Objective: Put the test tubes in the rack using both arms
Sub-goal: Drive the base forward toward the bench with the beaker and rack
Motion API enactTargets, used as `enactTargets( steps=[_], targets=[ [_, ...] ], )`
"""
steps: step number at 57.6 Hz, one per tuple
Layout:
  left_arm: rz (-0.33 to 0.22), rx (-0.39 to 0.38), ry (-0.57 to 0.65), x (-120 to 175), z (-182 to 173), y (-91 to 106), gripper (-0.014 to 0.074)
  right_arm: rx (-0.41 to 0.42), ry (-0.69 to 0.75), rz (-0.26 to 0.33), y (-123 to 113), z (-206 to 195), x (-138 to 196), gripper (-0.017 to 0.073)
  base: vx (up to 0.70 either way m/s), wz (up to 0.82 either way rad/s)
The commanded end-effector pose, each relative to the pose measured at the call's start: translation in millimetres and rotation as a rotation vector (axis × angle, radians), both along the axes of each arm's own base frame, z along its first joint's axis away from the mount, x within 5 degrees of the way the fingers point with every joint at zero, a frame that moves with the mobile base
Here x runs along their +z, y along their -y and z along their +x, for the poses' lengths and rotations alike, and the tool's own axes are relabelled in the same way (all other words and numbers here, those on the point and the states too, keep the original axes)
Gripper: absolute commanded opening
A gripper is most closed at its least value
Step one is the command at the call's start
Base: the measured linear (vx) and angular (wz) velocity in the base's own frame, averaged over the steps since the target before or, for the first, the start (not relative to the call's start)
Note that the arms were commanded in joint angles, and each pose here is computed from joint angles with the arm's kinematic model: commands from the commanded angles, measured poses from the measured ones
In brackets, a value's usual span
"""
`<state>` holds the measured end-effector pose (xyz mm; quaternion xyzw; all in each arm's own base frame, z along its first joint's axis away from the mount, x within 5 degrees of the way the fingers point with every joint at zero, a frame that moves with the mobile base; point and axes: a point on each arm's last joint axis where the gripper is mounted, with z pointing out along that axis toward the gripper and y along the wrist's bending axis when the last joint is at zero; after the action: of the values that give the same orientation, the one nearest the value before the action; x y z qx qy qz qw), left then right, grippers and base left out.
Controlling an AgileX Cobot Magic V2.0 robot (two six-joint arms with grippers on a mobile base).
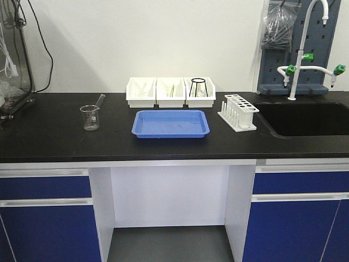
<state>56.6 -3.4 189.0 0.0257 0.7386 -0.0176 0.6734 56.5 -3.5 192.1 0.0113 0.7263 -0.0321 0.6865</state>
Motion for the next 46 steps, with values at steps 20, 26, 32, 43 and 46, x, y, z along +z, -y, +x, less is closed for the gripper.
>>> enactTargets(
  steps=[20, 26, 32, 43, 46],
  targets=[
    [-0.026, -0.007, 0.073, -0.1, 0.6, 0.5, -0.0020, 0.001, 0.067, -0.018, 0.1, 1.3, 3.8, -0.0008, 0.00, 0.00],
    [-0.026, -0.007, 0.073, -0.1, 0.6, 0.5, -0.0020, 0.001, 0.067, -0.018, 0.1, 1.3, 3.8, -0.0008, 0.00, 0.01],
    [-0.026, -0.007, 0.073, -0.1, 0.6, 0.5, -0.0020, 0.001, 0.067, -0.018, 0.1, 1.3, 3.8, -0.0008, 0.01, 0.03],
    [-0.026, -0.007, 0.073, -0.1, 0.6, 0.5, -0.0020, 0.001, 0.067, -0.018, 0.1, 1.3, 3.8, -0.0008, 0.04, 0.03],
    [-0.026, -0.007, 0.073, -0.1, 0.6, 0.5, -0.0020, 0.001, 0.067, -0.018, 0.1, 1.3, 3.8, -0.0008, 0.08, 0.03]
  ],
)
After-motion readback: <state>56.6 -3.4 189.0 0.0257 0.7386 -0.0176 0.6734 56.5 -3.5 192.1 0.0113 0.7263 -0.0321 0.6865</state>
